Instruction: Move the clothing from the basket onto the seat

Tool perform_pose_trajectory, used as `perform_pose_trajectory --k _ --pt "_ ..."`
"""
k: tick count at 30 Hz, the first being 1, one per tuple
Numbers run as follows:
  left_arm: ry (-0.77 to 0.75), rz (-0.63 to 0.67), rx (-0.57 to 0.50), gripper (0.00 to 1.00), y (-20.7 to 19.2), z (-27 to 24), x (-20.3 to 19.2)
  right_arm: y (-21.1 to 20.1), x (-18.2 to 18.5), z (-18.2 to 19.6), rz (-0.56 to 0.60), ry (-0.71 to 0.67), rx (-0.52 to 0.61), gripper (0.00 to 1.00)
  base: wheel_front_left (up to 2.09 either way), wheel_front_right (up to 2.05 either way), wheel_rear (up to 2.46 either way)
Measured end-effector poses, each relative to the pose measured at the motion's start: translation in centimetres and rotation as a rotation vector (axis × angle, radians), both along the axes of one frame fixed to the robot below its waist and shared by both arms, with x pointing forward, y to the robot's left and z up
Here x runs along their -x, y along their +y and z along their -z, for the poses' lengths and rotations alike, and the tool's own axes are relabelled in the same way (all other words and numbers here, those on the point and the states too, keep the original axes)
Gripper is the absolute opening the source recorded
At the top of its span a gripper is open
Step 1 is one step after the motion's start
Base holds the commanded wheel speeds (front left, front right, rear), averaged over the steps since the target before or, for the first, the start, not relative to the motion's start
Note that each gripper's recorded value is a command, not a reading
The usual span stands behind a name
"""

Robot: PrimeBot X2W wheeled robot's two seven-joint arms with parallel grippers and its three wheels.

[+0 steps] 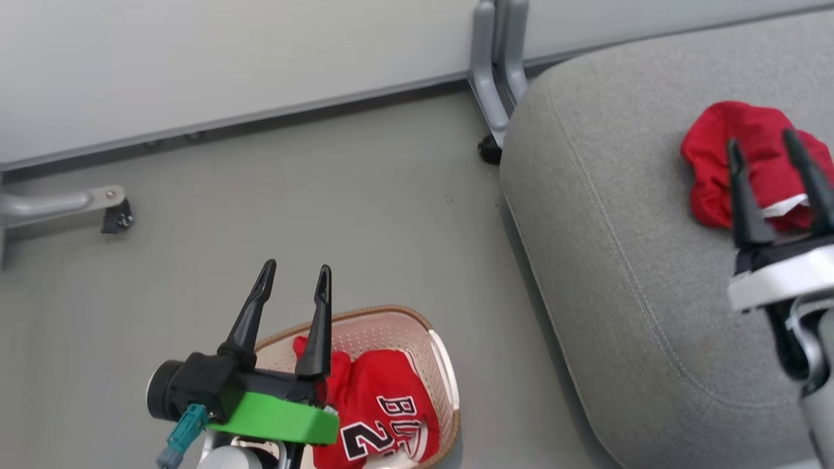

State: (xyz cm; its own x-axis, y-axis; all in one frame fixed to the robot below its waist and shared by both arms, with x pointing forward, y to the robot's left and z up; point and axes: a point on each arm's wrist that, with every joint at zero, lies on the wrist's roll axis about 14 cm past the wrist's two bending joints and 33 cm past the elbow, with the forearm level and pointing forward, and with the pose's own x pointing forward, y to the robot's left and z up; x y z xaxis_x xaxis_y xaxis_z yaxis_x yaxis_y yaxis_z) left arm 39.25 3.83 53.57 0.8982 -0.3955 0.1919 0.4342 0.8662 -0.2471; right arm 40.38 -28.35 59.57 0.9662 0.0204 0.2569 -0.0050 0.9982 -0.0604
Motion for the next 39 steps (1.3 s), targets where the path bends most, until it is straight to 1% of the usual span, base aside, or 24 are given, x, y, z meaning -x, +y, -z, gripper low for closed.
perform_pose_trajectory --k 3,9,14,18,23,39 --pt "-0.015 -0.056 -0.004 1.0 1.8 -0.6 0.4 3.3 1.0 0.5 -0.06 -0.017 -0.045 1.0 0.0 0.0 0.0" --pt "0.012 -0.189 -0.002 1.0 6.1 0.0 1.8 9.1 2.0 3.9 -0.175 0.059 -0.093 1.0 0.0 0.0 0.0" --pt "0.073 -0.264 -0.009 1.0 8.6 1.9 3.6 12.1 2.5 5.7 -0.223 0.105 -0.149 1.0 0.0 0.0 0.0" --pt "0.099 -0.288 -0.015 1.0 9.3 2.7 4.8 13.2 2.9 6.6 -0.241 0.13 -0.146 1.0 0.0 0.0 0.0" --pt "0.103 -0.313 -0.012 1.0 10.0 2.9 5.7 14.4 3.0 6.2 -0.265 0.116 -0.14 1.0 0.0 0.0 0.0" --pt "0.09 -0.318 -0.015 1.0 10.3 2.5 5.5 13.7 2.9 5.8 -0.235 0.099 -0.141 1.0 0.0 0.0 0.0"
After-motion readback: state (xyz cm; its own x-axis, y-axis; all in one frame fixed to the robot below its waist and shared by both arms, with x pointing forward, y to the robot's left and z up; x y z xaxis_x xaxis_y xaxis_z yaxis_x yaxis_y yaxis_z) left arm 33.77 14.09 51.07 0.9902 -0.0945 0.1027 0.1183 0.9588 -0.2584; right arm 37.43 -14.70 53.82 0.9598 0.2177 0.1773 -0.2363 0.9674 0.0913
